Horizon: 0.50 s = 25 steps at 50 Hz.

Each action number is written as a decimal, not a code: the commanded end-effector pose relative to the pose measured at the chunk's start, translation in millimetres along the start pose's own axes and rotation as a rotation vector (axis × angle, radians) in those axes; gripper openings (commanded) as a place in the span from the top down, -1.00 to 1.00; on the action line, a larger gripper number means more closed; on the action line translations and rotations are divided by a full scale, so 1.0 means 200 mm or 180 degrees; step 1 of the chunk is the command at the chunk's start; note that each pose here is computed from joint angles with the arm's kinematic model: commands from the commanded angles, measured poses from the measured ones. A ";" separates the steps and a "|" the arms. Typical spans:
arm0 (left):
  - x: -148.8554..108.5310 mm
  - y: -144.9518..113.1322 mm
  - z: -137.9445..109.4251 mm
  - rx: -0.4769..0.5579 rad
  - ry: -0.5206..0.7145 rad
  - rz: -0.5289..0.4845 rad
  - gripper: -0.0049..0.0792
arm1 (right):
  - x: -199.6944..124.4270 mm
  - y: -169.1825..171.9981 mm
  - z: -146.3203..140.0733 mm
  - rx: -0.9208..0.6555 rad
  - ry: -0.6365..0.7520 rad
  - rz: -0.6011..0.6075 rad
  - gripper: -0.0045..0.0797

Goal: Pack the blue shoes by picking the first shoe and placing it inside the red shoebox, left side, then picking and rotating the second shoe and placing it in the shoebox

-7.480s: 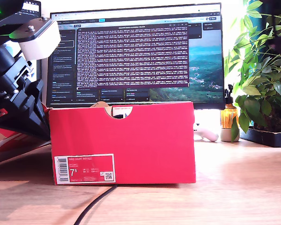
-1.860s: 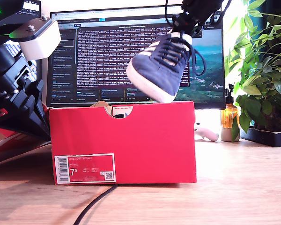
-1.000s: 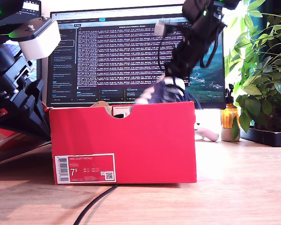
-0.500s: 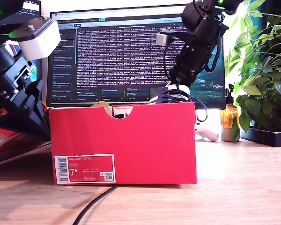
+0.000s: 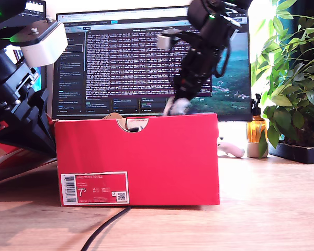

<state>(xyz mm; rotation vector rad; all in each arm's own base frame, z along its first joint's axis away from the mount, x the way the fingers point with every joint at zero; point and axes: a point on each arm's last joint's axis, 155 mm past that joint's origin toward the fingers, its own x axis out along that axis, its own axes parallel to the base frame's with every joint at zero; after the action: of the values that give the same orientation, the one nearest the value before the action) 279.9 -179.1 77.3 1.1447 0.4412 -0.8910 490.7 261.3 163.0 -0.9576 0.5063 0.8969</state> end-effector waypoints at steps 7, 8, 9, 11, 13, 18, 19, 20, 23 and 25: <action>0.01 0.01 0.02 -0.0007 -0.0033 0.0018 0.93 | -0.05 -0.02 0.02 -0.0027 0.0052 -0.0087 0.32; 0.01 0.01 0.02 -0.0007 -0.0031 0.0018 0.93 | -0.05 -0.03 0.02 -0.0027 0.0065 -0.0108 0.32; 0.01 0.01 0.02 -0.0007 -0.0033 0.0018 0.93 | -0.05 -0.04 0.01 -0.0026 0.0077 -0.0139 0.32; 0.01 0.01 0.02 -0.0008 -0.0034 0.0018 0.93 | -0.05 -0.05 0.02 0.0005 0.0075 -0.0171 0.32; 0.01 0.01 0.02 -0.0008 -0.0034 0.0018 0.93 | -0.06 -0.06 0.03 0.0090 0.0056 -0.0186 0.33; 0.01 0.01 0.02 -0.0008 -0.0034 0.0018 0.93 | -0.06 -0.05 0.07 0.0375 -0.0004 -0.0203 0.35; 0.01 0.01 0.02 -0.0008 -0.0036 0.0019 0.93 | -0.07 -0.05 0.08 0.0445 -0.0011 -0.0203 0.36; 0.01 0.01 0.02 -0.0007 -0.0038 0.0020 0.93 | -0.07 -0.05 0.09 0.0514 -0.0022 -0.0206 0.37; 0.01 0.01 0.03 -0.0007 -0.0081 0.0001 0.93 | -0.08 -0.05 0.11 0.0680 -0.0057 -0.0206 0.50; 0.01 0.01 0.04 -0.0007 -0.0104 -0.0014 0.93 | -0.09 -0.05 0.13 0.0804 -0.0078 -0.0209 0.69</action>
<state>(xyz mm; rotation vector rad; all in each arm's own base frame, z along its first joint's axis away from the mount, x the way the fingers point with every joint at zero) 278.8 -182.1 78.0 1.1356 0.4314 -0.9051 491.7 262.3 163.8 -0.7723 0.6027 0.7769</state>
